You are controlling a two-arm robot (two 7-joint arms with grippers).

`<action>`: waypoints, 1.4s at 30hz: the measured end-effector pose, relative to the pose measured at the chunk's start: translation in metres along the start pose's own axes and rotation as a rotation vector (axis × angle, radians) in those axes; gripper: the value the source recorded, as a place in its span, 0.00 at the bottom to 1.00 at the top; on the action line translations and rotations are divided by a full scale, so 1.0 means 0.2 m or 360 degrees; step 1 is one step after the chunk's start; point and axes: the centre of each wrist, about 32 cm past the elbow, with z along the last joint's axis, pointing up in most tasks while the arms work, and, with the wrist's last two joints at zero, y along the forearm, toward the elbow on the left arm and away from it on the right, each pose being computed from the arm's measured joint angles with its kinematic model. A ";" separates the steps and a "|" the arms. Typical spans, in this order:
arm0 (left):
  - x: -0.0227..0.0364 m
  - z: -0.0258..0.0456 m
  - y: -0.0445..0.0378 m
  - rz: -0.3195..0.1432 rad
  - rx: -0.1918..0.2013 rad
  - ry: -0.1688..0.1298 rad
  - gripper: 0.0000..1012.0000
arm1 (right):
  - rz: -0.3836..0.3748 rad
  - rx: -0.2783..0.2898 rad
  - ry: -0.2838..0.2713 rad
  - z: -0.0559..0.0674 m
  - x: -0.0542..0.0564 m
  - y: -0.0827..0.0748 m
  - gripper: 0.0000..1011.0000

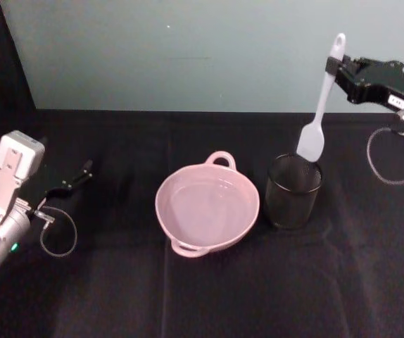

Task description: Use the one hand to pick up the spoon and stir the clear water in the bowl.

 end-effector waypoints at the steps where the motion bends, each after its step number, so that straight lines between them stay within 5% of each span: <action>1: 0.000 0.000 0.000 0.0000 0.0000 0.0000 1.00 | 0.0012 0.0006 -0.0005 0.01 0.00 0.00 0.12; 7: 0.000 0.000 0.000 0.0000 0.0000 0.0000 1.00 | 0.0152 0.0038 -0.0018 0.07 -0.02 0.09 0.12; 14: 0.000 0.000 0.000 0.0000 0.0000 0.0000 1.00 | 0.0386 0.0057 0.0029 0.02 -0.08 0.25 0.12; 26: 0.000 0.000 0.000 0.0000 0.0000 0.0000 1.00 | 0.0606 -0.0007 0.0113 -0.30 -0.11 0.49 0.12; 34: 0.000 0.000 0.000 0.0000 0.0000 0.0000 1.00 | 0.0643 -0.0018 0.0021 -0.40 -0.15 0.48 0.12; 42: 0.000 0.000 0.000 0.0000 0.0000 0.0000 1.00 | 0.0703 -0.0011 0.0038 -0.49 -0.20 0.51 0.12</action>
